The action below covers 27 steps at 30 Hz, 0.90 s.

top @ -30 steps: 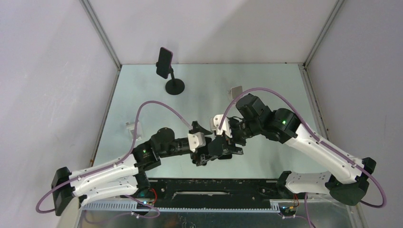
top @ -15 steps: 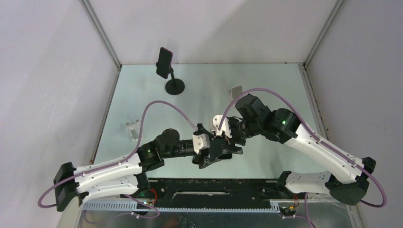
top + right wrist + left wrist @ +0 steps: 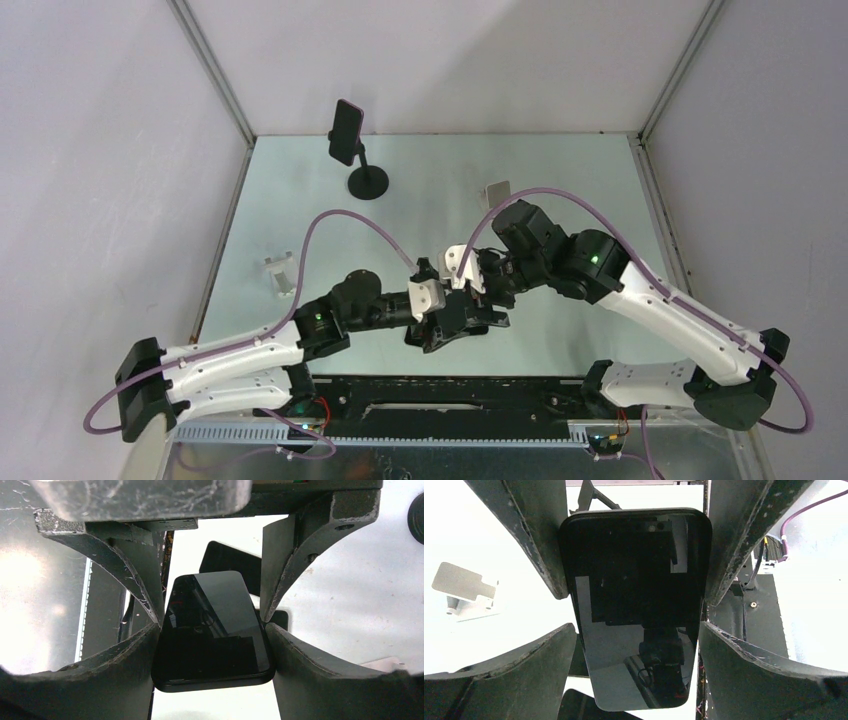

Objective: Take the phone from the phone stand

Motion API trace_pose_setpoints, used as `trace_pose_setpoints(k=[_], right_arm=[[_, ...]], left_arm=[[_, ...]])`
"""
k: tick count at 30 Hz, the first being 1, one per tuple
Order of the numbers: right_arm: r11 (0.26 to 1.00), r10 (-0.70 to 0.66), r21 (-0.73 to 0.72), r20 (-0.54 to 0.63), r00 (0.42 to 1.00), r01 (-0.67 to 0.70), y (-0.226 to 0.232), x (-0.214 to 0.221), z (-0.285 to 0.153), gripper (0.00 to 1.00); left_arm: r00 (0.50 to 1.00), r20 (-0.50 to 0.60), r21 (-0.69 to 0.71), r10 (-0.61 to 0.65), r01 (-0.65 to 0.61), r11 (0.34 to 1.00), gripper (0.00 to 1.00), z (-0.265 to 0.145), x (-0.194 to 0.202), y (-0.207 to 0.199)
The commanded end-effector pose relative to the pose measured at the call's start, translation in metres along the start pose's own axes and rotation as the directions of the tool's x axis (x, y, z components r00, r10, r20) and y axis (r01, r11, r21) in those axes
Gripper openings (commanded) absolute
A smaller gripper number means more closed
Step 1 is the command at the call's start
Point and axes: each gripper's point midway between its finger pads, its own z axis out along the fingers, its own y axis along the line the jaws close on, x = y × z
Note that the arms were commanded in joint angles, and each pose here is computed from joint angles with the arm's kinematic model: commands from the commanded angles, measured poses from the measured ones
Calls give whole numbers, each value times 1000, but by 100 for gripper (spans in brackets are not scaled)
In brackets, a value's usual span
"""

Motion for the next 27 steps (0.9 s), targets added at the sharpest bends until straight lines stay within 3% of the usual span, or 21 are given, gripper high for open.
trace_pose_setpoints(k=[1,6,14,18,27], right_arm=[[998,-51,35,86,995,48,-9,-30,-7,0],[998,-46,35,70,996,44,-10,-27,-5,1],[999,-41,30,70,997,39,-10,-27,-4,1],[999,-40,31,68,997,38,-10,-26,-4,1],[999,-36,37,63,997,34,-11,-25,-4,2]], left_arm=[[997,80,-29,21,-19,999,100,2,-34,7],[996,82,-53,29,-25,998,99,0,-35,11],[998,56,-43,28,-26,999,90,3,-33,11],[999,49,-39,24,-22,999,76,4,-31,10],[1000,16,-21,7,-7,1000,23,9,-28,9]])
